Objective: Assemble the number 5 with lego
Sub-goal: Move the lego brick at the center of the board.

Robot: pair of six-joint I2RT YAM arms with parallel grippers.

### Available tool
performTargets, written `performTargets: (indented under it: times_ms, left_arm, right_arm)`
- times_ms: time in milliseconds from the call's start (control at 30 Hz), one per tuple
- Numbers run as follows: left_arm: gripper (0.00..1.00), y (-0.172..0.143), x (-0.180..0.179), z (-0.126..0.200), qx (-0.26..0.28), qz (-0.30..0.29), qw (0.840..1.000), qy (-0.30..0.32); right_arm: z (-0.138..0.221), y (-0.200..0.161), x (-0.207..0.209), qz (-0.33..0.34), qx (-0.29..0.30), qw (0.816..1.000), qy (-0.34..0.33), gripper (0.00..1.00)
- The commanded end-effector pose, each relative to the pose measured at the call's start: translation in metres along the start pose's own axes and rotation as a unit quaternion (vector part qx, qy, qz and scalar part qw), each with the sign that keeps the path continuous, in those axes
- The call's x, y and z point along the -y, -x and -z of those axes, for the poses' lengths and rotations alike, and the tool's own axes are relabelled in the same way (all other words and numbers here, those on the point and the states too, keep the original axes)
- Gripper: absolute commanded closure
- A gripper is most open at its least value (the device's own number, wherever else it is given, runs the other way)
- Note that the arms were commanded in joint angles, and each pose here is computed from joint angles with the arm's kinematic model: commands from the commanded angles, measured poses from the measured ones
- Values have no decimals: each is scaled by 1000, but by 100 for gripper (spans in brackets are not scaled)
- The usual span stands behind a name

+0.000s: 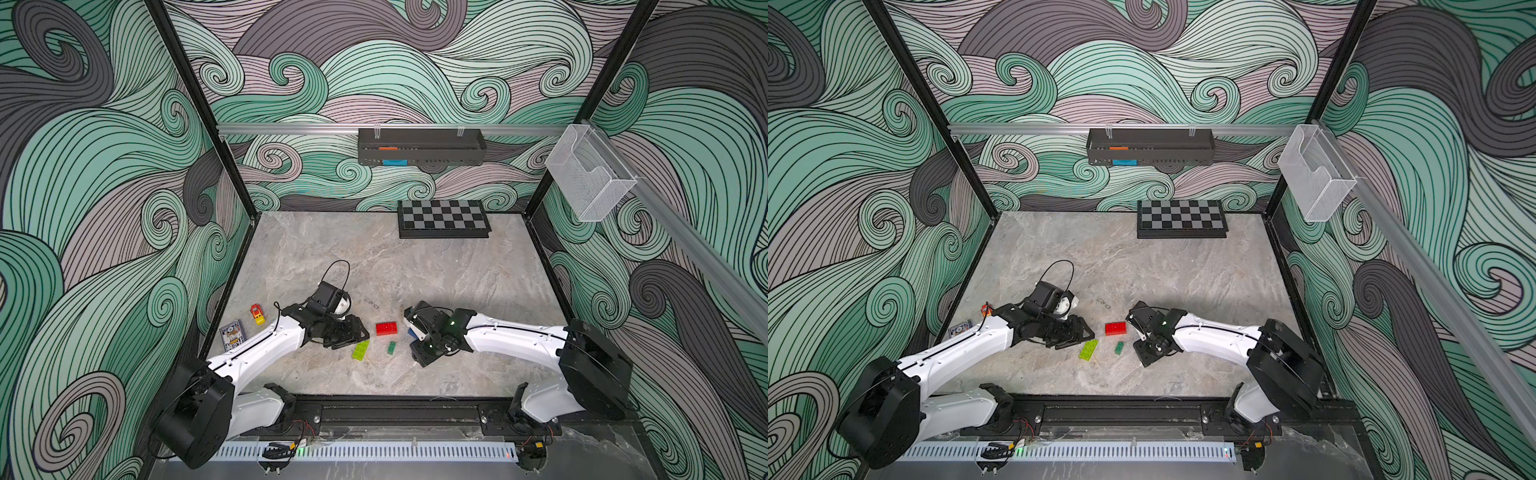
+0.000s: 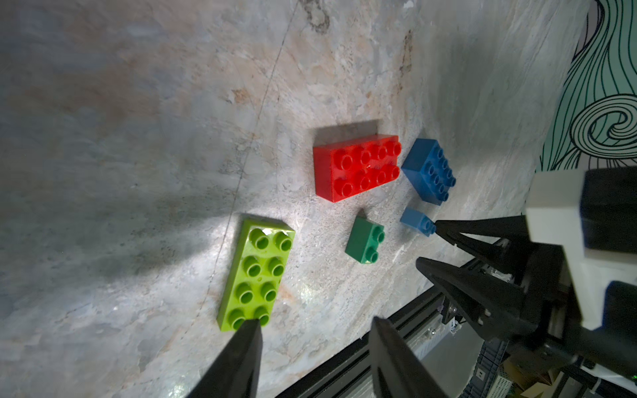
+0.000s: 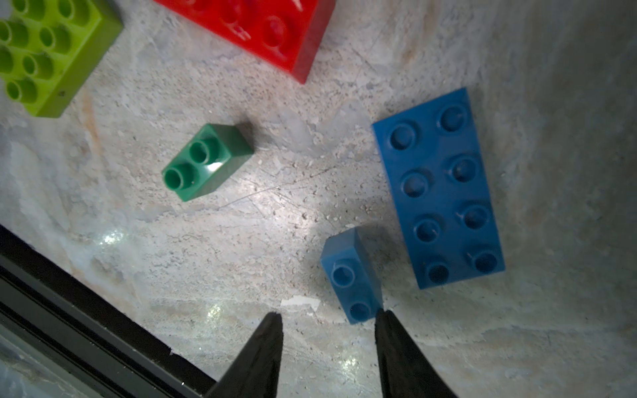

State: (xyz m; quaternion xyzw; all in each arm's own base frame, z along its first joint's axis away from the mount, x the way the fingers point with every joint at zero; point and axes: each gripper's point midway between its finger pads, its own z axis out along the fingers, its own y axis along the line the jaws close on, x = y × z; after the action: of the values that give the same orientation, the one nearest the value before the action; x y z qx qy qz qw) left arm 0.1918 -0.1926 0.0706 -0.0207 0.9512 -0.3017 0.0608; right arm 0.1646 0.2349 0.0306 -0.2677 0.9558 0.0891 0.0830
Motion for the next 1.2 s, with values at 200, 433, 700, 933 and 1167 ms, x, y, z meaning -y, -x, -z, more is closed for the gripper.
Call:
performTargets:
  times_ms: [200, 433, 700, 933, 1167]
  left_arm:
    - [46, -2, 1, 3, 8, -6, 1000, -2]
    - [46, -3, -1, 4, 10, -5, 1000, 0]
    - [46, -3, 0, 6, 14, -7, 1000, 0]
    - [46, -2, 1, 5, 11, -11, 1000, 0]
    - [47, -2, -1, 9, 16, -15, 1000, 8]
  right_arm:
    - [-4, 13, 4, 26, 1, 999, -28, 43]
    - [-8, 19, 3, 37, 0, 999, -34, 44]
    - [-3, 30, -15, 33, 11, 999, 7, 41]
    - [1, 37, -25, 49, 18, 998, 21, 43]
    - [17, 36, -45, 26, 20, 997, 72, 44]
